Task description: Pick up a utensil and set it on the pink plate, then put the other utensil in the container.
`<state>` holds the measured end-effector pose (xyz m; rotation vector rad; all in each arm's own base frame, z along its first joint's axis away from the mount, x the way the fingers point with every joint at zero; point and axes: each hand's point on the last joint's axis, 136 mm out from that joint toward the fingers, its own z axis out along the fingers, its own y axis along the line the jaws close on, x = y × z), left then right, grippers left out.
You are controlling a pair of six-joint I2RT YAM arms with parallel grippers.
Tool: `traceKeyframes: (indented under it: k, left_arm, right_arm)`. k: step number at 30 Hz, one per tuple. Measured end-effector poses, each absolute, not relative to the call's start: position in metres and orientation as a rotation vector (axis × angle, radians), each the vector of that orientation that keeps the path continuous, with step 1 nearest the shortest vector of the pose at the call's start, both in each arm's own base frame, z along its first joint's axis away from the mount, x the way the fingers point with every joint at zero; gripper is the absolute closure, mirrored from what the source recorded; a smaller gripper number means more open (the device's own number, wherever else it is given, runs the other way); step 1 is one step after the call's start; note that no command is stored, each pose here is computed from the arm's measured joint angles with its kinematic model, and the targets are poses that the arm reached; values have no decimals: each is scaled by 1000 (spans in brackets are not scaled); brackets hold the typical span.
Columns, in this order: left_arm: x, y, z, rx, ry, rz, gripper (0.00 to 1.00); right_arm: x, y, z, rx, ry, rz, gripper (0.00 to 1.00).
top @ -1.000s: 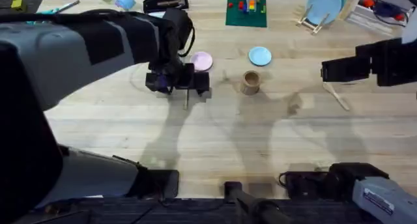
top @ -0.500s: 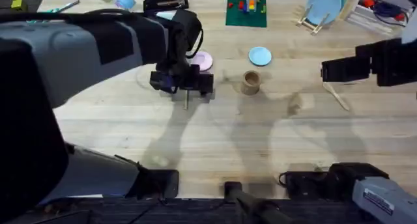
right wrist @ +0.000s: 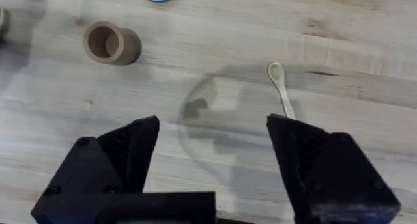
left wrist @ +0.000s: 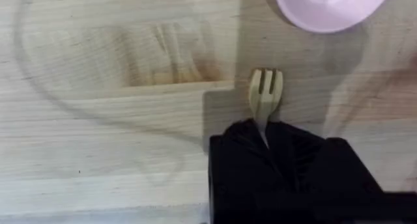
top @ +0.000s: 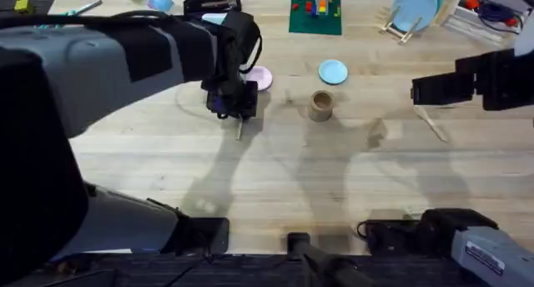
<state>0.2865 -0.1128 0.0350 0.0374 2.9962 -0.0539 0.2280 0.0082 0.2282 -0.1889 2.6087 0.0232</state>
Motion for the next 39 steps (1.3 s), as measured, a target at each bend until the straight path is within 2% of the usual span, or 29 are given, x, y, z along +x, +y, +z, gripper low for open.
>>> traceKeyframes:
  k: [8,17,28,39]
  left_arm:
    - [285,-113,36,38,3002,-50,953]
    - [271,-106,45,42,3113,17,958]
    - [321,-127,108,44,2955,-73,958]
    - [356,-141,136,88,2837,-128,958]
  right_arm:
    - [228,8,228,-188,2608,23,7]
    - [228,8,228,-188,2609,23,8]
    - [228,8,228,-188,2609,23,7]
    - [228,8,228,-188,2609,23,6]
